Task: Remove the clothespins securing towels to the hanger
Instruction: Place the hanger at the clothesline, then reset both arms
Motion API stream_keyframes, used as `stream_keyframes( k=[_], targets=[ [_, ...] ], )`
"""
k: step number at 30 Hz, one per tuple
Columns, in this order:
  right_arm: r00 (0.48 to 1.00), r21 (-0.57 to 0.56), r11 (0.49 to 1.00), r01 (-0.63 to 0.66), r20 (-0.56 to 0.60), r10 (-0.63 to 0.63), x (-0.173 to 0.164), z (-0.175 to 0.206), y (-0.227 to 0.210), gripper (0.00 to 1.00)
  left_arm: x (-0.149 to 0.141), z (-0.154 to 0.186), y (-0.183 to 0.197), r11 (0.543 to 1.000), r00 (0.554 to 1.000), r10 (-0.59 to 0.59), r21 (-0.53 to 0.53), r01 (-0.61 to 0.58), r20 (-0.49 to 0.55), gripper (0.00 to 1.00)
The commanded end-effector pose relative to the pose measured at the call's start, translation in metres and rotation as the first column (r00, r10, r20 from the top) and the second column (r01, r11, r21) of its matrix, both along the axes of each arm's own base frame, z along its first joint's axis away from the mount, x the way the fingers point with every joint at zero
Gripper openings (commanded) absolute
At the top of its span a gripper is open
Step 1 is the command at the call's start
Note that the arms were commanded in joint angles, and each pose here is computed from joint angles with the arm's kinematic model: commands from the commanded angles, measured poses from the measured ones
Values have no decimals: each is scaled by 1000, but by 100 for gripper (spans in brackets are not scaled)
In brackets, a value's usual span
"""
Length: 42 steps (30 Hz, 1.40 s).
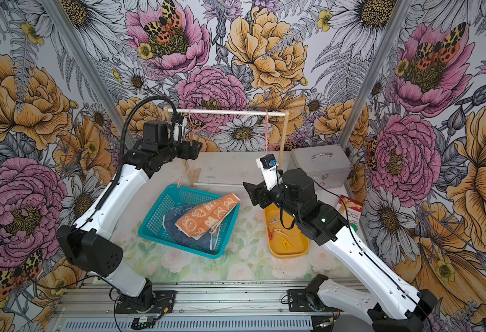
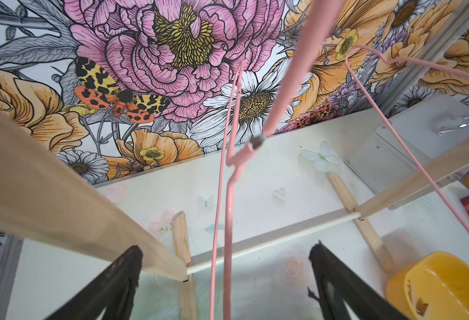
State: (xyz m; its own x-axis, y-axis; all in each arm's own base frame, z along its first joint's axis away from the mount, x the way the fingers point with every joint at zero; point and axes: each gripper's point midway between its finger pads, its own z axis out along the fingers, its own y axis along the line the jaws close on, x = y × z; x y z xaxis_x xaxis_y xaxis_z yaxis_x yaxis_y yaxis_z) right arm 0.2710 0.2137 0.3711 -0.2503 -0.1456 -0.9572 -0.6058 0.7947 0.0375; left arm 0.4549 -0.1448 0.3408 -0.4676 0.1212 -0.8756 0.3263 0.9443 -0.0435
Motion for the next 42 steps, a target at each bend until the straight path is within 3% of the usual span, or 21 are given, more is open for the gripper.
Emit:
stream_keyframes(
  k=[1, 6, 10, 12, 14, 16, 19, 21, 23, 28, 32, 36, 38, 42],
  targets=[
    [997, 7, 997, 74, 36, -74, 0, 5, -18, 81, -24, 50, 9, 998, 986, 24, -56, -15, 167, 99],
    [964, 25, 968, 249, 88, -250, -4, 11, -60, 84, -70, 62, 47, 983, 944, 121, -171, -70, 308, 99],
    [895, -12, 899, 437, 98, -434, 3, -5, -98, 84, -108, 51, 93, 938, 859, 305, -287, -195, 411, 99],
    [827, -31, 828, 559, 96, -554, 8, -19, -123, 84, -123, 32, 124, 891, 802, 433, -330, -312, 412, 99],
    [739, -53, 738, 673, 88, -668, 12, -38, -150, 84, -138, 8, 157, 816, 722, 572, -359, -453, 389, 99],
    [658, -62, 655, 753, 79, -749, 14, -59, -173, 84, -146, -16, 175, 763, 666, 644, -374, -527, 376, 99],
    [572, -56, 569, 820, 59, -818, 15, -91, -200, 83, -149, -50, 187, 722, 633, 691, -372, -583, 350, 99],
    [518, -54, 516, 855, 53, -853, 18, -113, -217, 83, -146, -75, 193, 713, 631, 701, -347, -609, 332, 99],
    [499, -52, 496, 867, 94, -862, 27, -133, -228, 83, -141, -102, 197, 710, 638, 704, -322, -626, 312, 99],
    [493, -10, 497, 867, 149, -857, 56, -168, -236, 83, -132, -146, 200, 755, 690, 656, -242, -610, 305, 99],
    [531, -12, 535, 845, 138, -836, 83, -201, -237, 82, -126, -165, 206, 766, 699, 640, -200, -611, 318, 99],
    [584, -98, 575, 812, 149, -798, 104, -228, -232, 81, -110, -180, 211, 780, 720, 623, -170, -602, 306, 99],
    [609, -113, 598, 793, 163, -776, 110, -228, -230, 80, -96, -191, 205, 807, 758, 589, -177, -563, 281, 99],
    [605, -45, 607, 793, 166, -778, 111, -238, -241, 81, -68, -204, 186, 866, 830, 499, -176, -468, 248, 99]
  ],
)
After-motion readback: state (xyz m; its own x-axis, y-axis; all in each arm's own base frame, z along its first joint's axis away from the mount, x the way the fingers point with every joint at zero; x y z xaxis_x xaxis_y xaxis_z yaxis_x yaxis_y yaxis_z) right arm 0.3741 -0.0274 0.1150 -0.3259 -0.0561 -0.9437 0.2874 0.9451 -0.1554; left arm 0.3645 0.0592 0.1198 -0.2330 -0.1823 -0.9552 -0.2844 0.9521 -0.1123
